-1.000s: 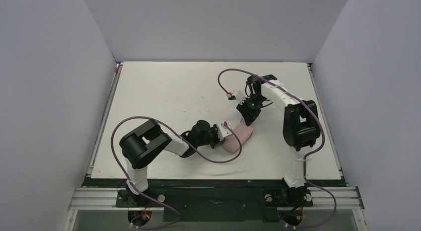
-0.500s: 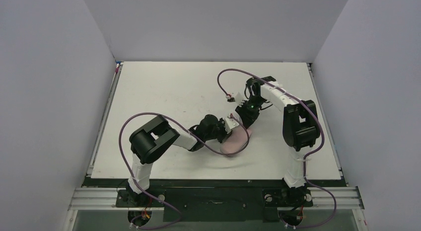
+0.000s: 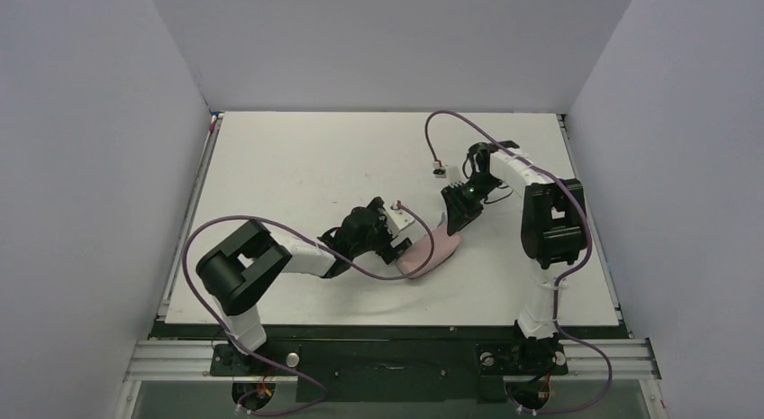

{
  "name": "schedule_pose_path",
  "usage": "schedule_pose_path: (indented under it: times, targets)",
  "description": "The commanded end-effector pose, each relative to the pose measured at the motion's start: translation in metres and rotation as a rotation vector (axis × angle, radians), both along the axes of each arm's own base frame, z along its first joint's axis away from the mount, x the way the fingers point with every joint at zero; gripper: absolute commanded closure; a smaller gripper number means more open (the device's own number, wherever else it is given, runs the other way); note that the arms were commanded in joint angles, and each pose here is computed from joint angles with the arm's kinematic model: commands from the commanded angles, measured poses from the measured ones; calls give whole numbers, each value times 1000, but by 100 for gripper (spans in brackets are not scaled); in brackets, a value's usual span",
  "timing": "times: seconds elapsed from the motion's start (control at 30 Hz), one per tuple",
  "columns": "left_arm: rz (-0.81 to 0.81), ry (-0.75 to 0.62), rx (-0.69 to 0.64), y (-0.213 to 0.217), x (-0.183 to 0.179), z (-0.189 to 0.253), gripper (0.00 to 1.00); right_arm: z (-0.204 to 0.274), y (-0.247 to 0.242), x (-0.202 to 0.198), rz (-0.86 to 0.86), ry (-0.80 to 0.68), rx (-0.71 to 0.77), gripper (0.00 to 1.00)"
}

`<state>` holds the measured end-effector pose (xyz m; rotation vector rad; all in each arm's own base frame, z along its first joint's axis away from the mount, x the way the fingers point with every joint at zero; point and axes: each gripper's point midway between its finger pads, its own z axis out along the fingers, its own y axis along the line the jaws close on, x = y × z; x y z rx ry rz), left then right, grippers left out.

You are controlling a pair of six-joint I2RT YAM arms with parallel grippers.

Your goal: Open the umbrella

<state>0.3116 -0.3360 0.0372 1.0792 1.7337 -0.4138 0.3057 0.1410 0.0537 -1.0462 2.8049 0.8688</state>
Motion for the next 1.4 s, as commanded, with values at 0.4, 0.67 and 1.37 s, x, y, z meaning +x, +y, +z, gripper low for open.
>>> schedule_pose_path:
  times: [0.4,0.67,1.37]
  targets:
    - [56,-112,-17,49,-12,83,3,2,-12,5,-406,8,63,71]
    - [-132,-79,12,1,-55,81,3,31,-13,1,-456,-32,117,42]
    - [-145,-249,150,-38,-41,53,3,60,-22,-10,-437,-98,163,43]
